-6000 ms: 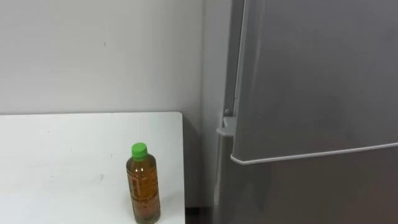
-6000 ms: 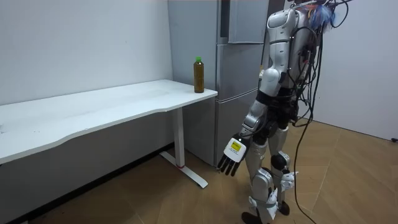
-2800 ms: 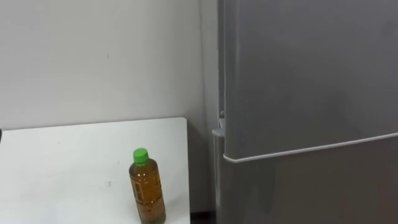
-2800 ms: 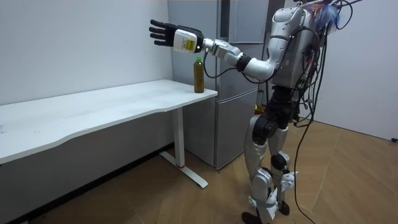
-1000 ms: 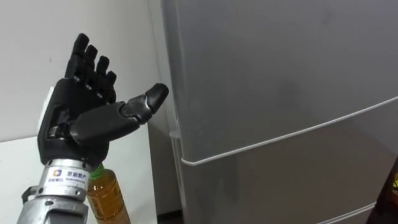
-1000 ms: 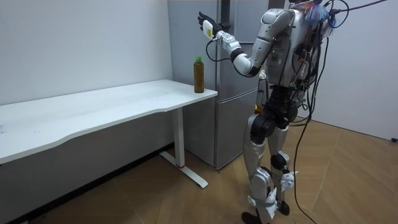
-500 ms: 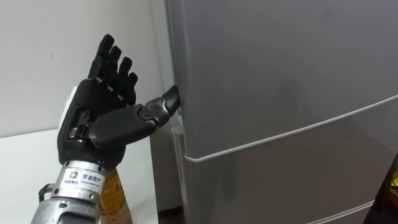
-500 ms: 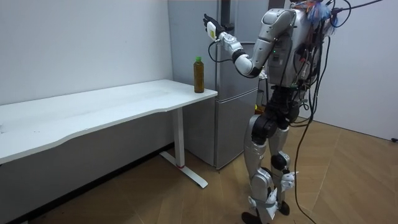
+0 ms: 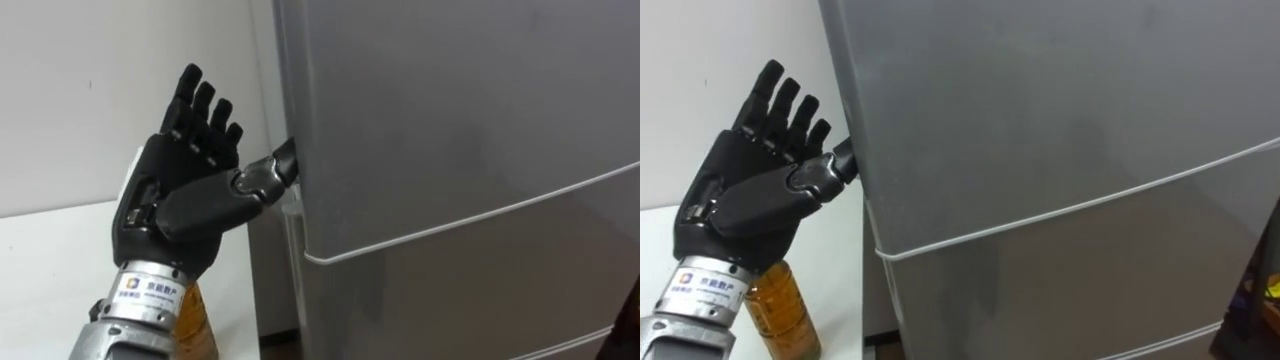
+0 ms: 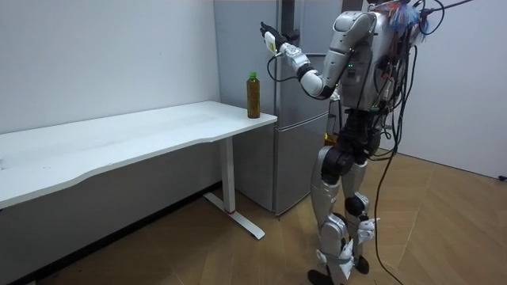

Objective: Put the bottle in the upper fridge

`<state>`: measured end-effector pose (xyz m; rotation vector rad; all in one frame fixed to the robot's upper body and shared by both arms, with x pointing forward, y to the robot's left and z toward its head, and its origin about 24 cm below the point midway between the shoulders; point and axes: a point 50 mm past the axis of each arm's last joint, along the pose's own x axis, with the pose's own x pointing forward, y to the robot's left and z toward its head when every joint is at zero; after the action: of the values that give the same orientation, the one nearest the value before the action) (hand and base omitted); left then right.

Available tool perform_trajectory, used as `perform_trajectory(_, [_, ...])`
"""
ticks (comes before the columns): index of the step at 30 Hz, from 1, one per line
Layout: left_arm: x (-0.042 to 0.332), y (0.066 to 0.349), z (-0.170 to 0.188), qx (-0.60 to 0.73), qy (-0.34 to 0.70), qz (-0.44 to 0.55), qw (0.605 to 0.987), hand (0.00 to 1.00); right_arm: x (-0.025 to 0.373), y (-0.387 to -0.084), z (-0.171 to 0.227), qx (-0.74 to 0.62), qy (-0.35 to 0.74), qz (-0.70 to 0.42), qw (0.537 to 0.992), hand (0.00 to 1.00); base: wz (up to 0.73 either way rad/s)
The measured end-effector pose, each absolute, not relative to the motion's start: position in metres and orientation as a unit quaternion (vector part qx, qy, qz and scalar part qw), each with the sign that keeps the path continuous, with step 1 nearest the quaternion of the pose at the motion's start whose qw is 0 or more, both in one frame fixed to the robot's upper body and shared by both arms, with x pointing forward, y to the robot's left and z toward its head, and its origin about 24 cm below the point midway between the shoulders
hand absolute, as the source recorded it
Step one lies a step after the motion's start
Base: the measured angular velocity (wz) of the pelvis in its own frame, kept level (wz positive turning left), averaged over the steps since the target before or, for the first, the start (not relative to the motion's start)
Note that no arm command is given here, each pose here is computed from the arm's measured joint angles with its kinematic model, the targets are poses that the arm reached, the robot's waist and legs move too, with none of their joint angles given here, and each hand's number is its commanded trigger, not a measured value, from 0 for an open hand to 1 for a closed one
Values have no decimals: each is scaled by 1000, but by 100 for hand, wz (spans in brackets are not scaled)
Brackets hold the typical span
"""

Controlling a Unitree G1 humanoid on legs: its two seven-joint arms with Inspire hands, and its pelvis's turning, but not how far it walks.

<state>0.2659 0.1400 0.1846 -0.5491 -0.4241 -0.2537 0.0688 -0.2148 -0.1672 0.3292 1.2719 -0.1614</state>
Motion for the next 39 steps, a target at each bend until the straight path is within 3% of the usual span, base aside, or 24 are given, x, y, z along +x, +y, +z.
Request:
perform_trajectory(30, [259,130,190,-253,-224,-186,923,0,69,-218,-166,139,593,-59,791,0,1])
perform_trajectory(39, [252,115,181,-252,-205,-241,915,0,69,-219,-166,141,592,-58,792,0,0])
